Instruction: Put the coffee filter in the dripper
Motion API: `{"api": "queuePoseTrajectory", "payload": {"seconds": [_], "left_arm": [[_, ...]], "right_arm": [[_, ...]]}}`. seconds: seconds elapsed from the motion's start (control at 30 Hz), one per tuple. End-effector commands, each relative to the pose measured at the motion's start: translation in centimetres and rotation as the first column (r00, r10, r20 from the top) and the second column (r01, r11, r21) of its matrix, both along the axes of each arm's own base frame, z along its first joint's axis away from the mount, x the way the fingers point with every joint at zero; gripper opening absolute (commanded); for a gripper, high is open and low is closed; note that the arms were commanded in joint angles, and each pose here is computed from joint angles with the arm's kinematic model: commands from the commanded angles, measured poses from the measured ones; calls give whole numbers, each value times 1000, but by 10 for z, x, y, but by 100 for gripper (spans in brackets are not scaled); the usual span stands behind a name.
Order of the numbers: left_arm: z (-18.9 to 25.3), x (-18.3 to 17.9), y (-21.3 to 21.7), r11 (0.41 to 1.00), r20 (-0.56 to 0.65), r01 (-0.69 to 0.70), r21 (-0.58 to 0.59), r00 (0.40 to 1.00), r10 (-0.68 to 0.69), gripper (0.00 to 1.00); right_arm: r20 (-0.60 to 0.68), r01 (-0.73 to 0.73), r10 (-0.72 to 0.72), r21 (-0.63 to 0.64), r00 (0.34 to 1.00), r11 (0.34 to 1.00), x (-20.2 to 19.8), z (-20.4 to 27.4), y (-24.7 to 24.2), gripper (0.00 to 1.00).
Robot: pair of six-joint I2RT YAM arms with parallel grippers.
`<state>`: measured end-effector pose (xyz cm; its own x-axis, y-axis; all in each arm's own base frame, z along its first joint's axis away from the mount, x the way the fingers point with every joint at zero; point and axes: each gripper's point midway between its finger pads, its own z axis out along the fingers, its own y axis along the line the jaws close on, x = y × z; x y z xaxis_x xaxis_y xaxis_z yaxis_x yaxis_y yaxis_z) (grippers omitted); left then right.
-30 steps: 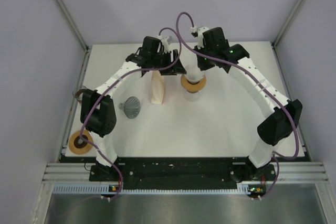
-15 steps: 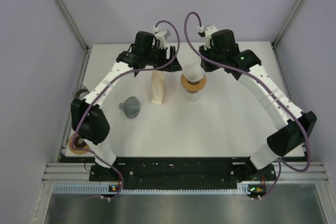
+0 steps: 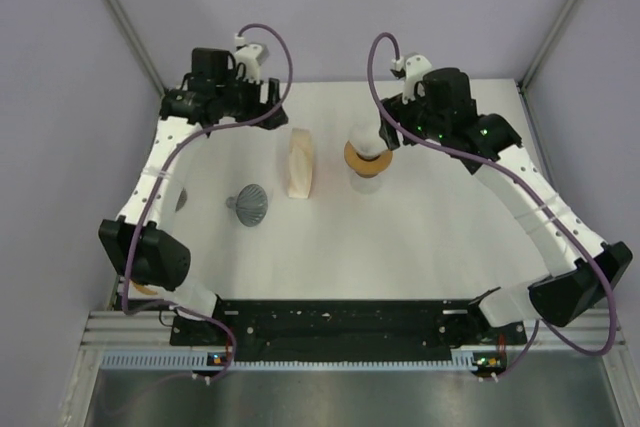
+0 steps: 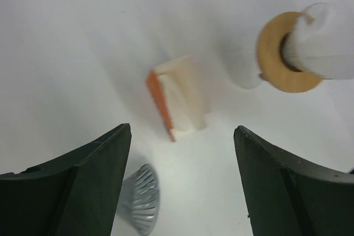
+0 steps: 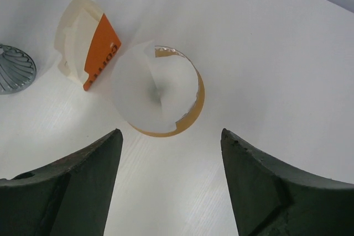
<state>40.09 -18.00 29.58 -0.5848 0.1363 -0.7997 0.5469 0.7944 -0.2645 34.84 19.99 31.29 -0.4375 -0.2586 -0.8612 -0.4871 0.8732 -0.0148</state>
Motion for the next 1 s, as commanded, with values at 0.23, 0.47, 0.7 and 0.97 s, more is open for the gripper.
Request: {"api": "queuePoseTrajectory", "payload": {"seconds": [0.23,0.47,0.7,0.97], "left_arm": [[-10,-23,255,732,195,-544,410,837,512,87],[-53,-35,349,574,126,-661,484,702,701,88],[-81,-30,386,518,111,-685,513,651,751,80],[-122,-32,390,545,19,-629,555,665,747,54]], "right_arm": [[90,-13,13,3,996,1000,-13,12,-13,89],[76,8,-6,-20,997,1000,-18,0,-21,99],[77,16,-14,-31,997,999,-21,-3,-26,99],[74,23,-20,-41,997,999,-20,-6,-27,99]]}}
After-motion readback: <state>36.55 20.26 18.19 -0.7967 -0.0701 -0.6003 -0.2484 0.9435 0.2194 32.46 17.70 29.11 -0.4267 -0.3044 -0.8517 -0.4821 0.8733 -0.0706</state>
